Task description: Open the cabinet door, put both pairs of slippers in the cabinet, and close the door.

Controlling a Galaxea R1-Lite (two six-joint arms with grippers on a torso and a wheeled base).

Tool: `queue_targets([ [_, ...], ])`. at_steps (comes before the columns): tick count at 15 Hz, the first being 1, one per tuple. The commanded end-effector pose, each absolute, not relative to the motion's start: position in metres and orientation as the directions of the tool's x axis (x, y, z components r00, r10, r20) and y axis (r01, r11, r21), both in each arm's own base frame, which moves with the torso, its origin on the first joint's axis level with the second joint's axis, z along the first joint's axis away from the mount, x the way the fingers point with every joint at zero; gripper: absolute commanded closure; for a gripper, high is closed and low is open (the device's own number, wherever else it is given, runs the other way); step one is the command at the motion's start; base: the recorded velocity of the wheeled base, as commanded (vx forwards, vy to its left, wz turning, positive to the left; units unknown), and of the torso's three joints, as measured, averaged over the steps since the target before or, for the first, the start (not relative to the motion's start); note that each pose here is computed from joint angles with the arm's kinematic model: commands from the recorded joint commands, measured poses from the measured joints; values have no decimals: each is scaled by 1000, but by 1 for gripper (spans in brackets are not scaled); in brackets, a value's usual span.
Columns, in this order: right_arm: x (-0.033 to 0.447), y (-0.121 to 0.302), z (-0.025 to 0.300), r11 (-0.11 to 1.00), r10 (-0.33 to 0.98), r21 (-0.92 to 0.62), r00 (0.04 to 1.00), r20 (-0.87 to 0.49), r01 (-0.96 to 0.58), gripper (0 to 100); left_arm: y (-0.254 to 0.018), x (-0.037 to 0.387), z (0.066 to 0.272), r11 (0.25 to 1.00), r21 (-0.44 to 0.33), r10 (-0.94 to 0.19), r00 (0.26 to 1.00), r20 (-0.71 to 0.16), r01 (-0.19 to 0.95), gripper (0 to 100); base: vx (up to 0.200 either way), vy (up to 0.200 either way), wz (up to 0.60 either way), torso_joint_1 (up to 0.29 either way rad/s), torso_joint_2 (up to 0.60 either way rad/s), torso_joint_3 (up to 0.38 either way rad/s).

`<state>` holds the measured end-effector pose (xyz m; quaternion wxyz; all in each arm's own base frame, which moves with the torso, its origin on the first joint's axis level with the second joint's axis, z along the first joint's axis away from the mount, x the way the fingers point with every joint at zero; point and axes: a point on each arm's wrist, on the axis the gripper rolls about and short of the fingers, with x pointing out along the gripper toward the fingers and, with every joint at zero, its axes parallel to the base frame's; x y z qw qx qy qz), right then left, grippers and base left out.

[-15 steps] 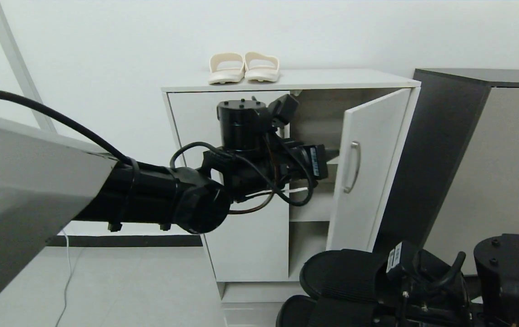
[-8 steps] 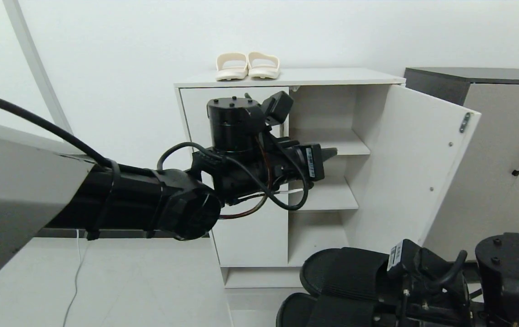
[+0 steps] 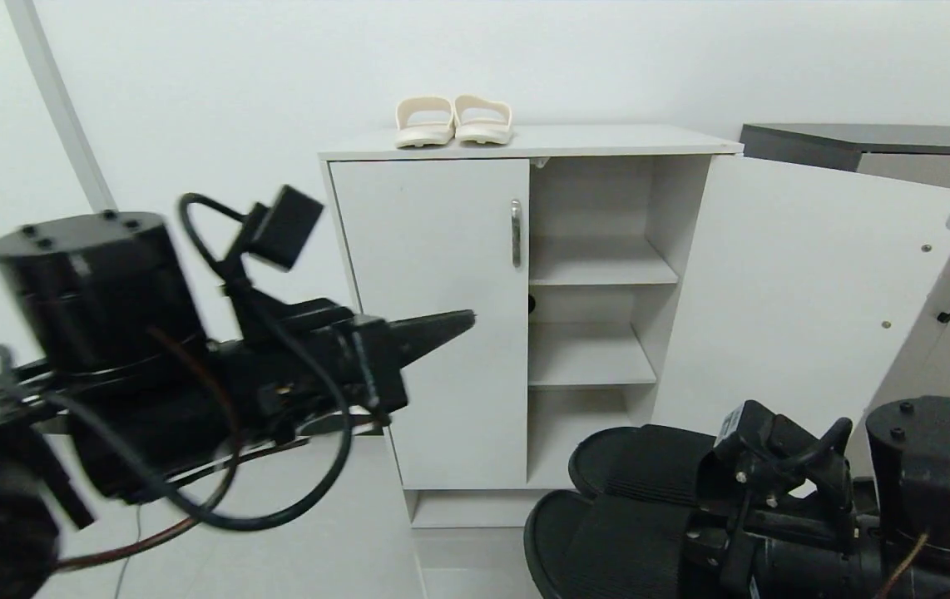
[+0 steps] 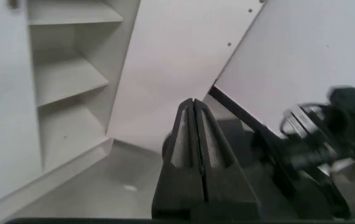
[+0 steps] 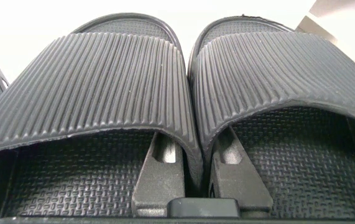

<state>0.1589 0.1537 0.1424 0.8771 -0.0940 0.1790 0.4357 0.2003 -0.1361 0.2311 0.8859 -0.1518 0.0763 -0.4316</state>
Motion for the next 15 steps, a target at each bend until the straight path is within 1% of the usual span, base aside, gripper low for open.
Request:
queue_targets([
  [1, 160, 154, 142, 604, 730, -9, 557, -396, -797, 100, -69, 115, 229, 665, -301, -710, 703, 28, 683, 100, 0, 0, 0, 0, 0, 0],
  [3, 160, 154, 142, 604, 730, -8, 557, -396, -797, 100, -45, 73, 223, 718, -286, -661, 750, 6, 635, 100, 0, 0, 0, 0, 0, 0],
  [4, 160, 154, 142, 604, 731, -10, 558, -394, -797, 100, -38, 62, 221, 734, -277, -645, 764, -1, 619, 100, 0, 0, 0, 0, 0, 0],
  [5, 160, 155, 143, 603, 734, -13, 561, -382, -797, 100, -17, 31, 209, 821, -223, -544, 839, -23, 526, 100, 0, 0, 0, 0, 0, 0],
  [6, 161, 155, 144, 604, 735, -11, 563, -378, -797, 100, -9, 15, 196, 863, -195, -482, 875, -45, 465, 100, 0, 0, 0, 0, 0, 0],
  [7, 161, 155, 144, 605, 735, -8, 563, -377, -796, 100, -5, 3, 188, 889, -172, -437, 899, -36, 425, 100, 0, 0, 0, 0, 0, 0],
  [8, 162, 156, 144, 607, 735, -8, 565, -375, -795, 100, 2, -19, 169, 932, -148, -335, 942, 0, 332, 100, 0, 0, 0, 0, 0, 0],
  [9, 163, 157, 144, 608, 734, -6, 566, -375, -794, 100, 3, -23, 163, 944, -148, -296, 955, 3, 293, 100, 0, 0, 0, 0, 0, 0],
  [10, 170, 159, 146, 635, 713, -16, 594, -373, -773, 100, 4, -26, 148, 968, -147, -206, 979, 0, 203, 100, 0, 0, 0, 0, 0, 0],
  [11, 176, 161, 146, 685, 668, -32, 645, -372, -728, 100, 3, -24, 136, 979, -139, -151, 988, -25, 146, 100, 0, 0, 0, 0, 0, 0],
  [13, 188, 169, 150, 762, 606, 5, 710, -360, -648, 100, 2, -23, 109, 994, -110, -15, 998, -58, 9, 100, 0, 0, 0, 0, 0, 0],
  [15, 196, 175, 153, 790, 586, 40, 733, -346, -612, 100, 0, -22, 88, 995, -69, 69, 996, -55, -73, 100, 0, 0, 0, 0, 0, 0],
])
